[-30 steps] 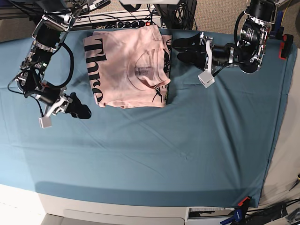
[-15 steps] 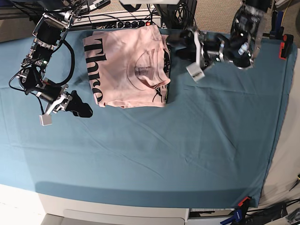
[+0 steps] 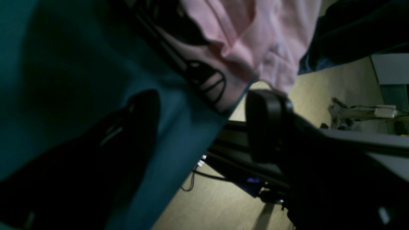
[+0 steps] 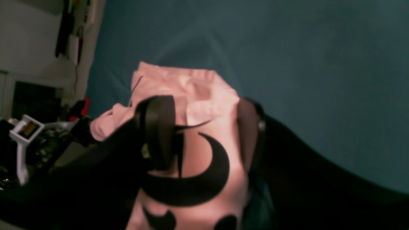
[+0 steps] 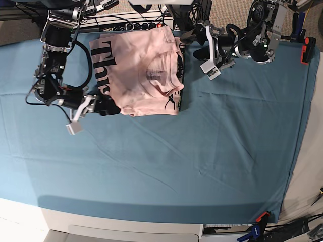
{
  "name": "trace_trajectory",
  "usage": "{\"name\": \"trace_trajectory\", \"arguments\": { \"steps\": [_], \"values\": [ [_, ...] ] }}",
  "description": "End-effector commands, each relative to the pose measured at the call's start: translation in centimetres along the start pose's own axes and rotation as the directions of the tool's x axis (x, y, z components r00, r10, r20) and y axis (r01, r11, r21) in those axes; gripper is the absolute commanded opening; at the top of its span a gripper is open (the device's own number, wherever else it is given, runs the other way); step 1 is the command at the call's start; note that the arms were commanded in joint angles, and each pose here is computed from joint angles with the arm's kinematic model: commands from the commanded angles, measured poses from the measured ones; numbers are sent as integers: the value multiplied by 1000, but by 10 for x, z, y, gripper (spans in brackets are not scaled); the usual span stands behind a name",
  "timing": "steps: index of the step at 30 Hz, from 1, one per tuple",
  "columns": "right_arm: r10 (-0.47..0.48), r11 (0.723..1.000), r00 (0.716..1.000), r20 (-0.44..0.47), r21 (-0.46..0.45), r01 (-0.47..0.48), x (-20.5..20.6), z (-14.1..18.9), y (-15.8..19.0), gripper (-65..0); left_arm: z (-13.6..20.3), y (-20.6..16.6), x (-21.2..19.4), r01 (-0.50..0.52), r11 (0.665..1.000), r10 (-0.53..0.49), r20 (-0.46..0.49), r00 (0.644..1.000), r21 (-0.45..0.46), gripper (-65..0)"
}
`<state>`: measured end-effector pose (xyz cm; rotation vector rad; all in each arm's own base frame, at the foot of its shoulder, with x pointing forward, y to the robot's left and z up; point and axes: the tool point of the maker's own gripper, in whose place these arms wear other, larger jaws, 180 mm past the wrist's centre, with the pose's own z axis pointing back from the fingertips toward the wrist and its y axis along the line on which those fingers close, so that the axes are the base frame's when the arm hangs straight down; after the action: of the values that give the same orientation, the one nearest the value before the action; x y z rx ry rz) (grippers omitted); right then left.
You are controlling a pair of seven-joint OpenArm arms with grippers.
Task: Fold the T-shirt properly
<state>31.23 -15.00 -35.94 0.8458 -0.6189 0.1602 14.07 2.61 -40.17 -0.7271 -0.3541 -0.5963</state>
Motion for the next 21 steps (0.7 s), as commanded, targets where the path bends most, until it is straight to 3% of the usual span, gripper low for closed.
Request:
{"name": "trace_trajectory", "arguments": {
  "steps": [1, 8, 10, 13, 21],
  "values": [
    [42, 999, 999, 20, 3, -42, 13, 3, 3, -332, 5, 22, -61, -9, 992, 43, -266, 963, 128, -206],
    [48, 999, 999, 1, -2, -48, 10, 0, 3, -338, -2, 15, -55, -22, 994, 49, -244, 968, 111, -206],
    [51, 999, 999, -8, -13, -51, 9, 0, 1, -421, -4, 13, -53, -26, 994, 50, -237, 970, 106, -206],
    [56, 998, 998, -32, -40, -57, 5, 1, -4, -650, -4, 13, -52, -23, 994, 48, -232, 971, 110, -206],
    [56, 997, 998, -35, -43, -58, 4, 1, -5, -650, -5, 18, -54, -31, 988, 66, -237, 969, 150, -206]
  ]
}}
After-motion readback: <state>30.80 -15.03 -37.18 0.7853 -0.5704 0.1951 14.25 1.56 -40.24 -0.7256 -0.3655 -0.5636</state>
